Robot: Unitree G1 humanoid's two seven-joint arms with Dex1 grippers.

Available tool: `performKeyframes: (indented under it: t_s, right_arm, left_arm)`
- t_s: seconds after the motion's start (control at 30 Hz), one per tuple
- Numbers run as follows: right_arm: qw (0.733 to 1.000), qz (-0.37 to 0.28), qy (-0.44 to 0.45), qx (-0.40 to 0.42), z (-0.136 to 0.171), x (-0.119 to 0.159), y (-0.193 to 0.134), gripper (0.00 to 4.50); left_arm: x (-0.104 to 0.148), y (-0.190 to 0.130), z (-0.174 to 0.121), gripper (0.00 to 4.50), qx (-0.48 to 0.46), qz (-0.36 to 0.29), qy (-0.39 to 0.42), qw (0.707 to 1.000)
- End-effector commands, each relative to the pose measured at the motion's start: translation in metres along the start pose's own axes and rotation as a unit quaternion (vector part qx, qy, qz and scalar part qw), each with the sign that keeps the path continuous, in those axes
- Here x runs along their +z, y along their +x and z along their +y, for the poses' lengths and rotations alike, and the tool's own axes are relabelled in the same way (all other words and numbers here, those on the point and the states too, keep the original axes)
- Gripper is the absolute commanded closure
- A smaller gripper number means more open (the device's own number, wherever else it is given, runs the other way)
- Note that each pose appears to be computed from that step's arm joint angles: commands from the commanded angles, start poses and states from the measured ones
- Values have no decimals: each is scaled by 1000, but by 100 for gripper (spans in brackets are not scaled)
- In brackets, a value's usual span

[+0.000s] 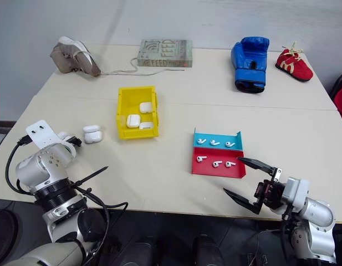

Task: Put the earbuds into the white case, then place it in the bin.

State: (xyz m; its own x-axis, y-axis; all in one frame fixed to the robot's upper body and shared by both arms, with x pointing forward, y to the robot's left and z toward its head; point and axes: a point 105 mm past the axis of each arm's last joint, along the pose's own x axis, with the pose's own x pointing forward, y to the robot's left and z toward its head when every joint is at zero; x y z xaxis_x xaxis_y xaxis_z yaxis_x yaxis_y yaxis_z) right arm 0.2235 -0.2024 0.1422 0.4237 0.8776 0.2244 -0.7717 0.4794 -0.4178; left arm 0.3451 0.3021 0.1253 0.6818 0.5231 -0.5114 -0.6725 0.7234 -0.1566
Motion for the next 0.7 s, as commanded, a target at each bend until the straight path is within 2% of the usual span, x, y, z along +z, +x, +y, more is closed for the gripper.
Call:
performKeyframes:
  t_s: [0.03,0.47,0.57,0.67,0.7]
  right_arm:
    - [1000,-12,-8,5,2,7,5,0]
    - [1000,-14,-10,1,2,26,21,0]
    - [1000,-12,-9,0,2,27,22,0]
    - [1000,-10,-7,-1,2,26,22,0]
    - [1000,-10,-7,-2,1,26,22,0]
  left_arm:
    - [13,0,-4,5,-2,-22,-16,1000]
    - [13,3,-13,5,-5,-21,-20,1000]
    - [10,4,-13,61,-4,-16,-21,1000]
    - [8,5,-12,161,-2,-16,-23,1000]
    - [8,5,-11,172,0,-16,-23,1000]
